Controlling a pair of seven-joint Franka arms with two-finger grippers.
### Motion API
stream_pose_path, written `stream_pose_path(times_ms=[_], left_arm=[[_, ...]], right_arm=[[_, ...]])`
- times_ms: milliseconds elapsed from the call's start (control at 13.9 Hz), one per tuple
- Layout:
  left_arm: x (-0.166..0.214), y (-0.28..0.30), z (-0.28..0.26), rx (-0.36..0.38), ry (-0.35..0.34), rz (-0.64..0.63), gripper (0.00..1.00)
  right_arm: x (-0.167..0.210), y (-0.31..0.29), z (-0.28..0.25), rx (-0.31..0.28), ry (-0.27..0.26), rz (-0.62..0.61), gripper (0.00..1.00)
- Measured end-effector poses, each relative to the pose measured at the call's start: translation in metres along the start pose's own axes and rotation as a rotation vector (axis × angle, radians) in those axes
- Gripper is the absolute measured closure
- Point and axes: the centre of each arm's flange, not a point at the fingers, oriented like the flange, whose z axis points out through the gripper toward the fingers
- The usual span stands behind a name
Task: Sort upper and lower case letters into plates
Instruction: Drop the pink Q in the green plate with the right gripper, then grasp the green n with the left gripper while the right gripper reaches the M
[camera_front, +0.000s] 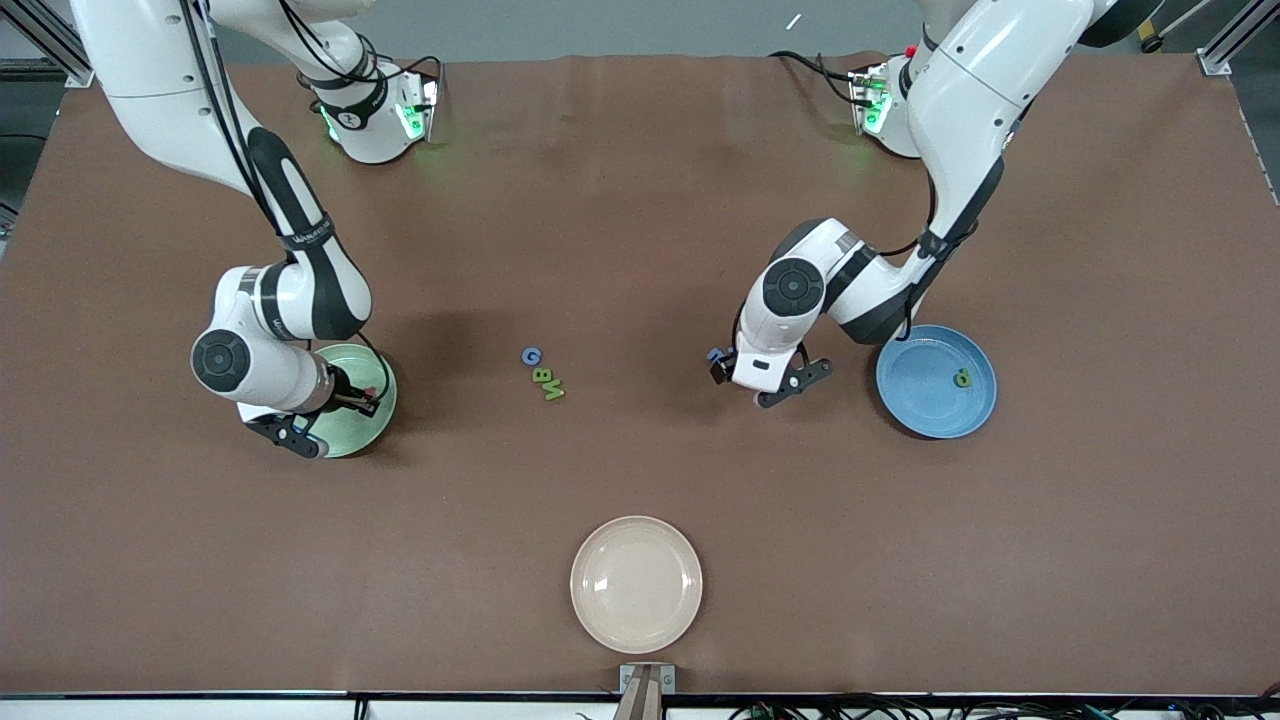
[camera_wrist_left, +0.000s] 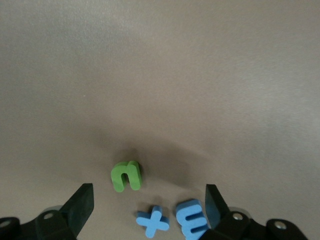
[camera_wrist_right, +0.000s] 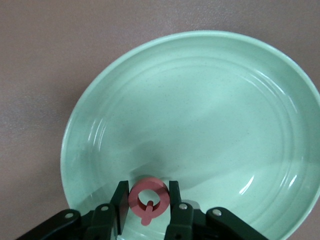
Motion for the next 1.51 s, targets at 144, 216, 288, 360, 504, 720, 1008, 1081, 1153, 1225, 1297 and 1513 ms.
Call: stream_pose_path(times_ms=[144,216,288,360,504,720,1008,1081,1153,1225,1297,1513], left_arm=[[0.000,-0.001,0.005,0.007,0.000,0.001,0.04],[0.000,-0.002,0.007,0.011,0.002,-0.004,0.10],[0.000,-0.002,0.009,0.016,0.008,-0.004,0.15],[0.000,-0.003,0.013,0.022,0.011,-0.010,0.16],[0.000,-0.001,0.014,0.012,0.016,-0.023,0.33],[0.000,0.000,0.012,0.010,0.019,-0.027,0.52],[0.001,0.000,0.006,0.011,0.025,-0.028,0.73],[0.001,0.000,0.006,0.010,0.027,-0.028,0.73],[0.003,-0.001,0.007,0.010,0.027,-0.031,0.73],[0.005,-0.002,0.006,0.006,0.030,-0.034,0.74],[0.009,-0.001,0.002,-0.001,0.036,-0.037,0.74],[0.027,-0.007,-0.032,-0.002,0.078,-0.002,0.74]], right_arm=[[0.000,0.001,0.000,0.000,-0.001,-0.009,0.59],[0.001,0.002,0.000,0.000,-0.001,-0.017,0.48],[0.002,0.004,-0.001,0.001,-0.001,-0.022,0.37],[0.003,0.005,-0.004,0.001,-0.005,-0.026,0.28],[0.005,-0.002,-0.028,-0.008,-0.040,-0.038,0.08],[-0.003,-0.041,-0.078,0.016,-0.065,-0.009,0.00],[-0.056,-0.122,-0.081,0.055,-0.054,0.078,0.00],[-0.070,-0.140,-0.078,0.060,-0.039,0.097,0.00],[-0.084,-0.157,-0.076,0.070,-0.022,0.110,0.00],[-0.097,-0.173,-0.073,0.081,-0.005,0.118,0.00],[-0.109,-0.187,-0.067,0.090,0.009,0.120,0.00],[-0.139,-0.218,-0.043,0.085,0.041,0.016,0.00]])
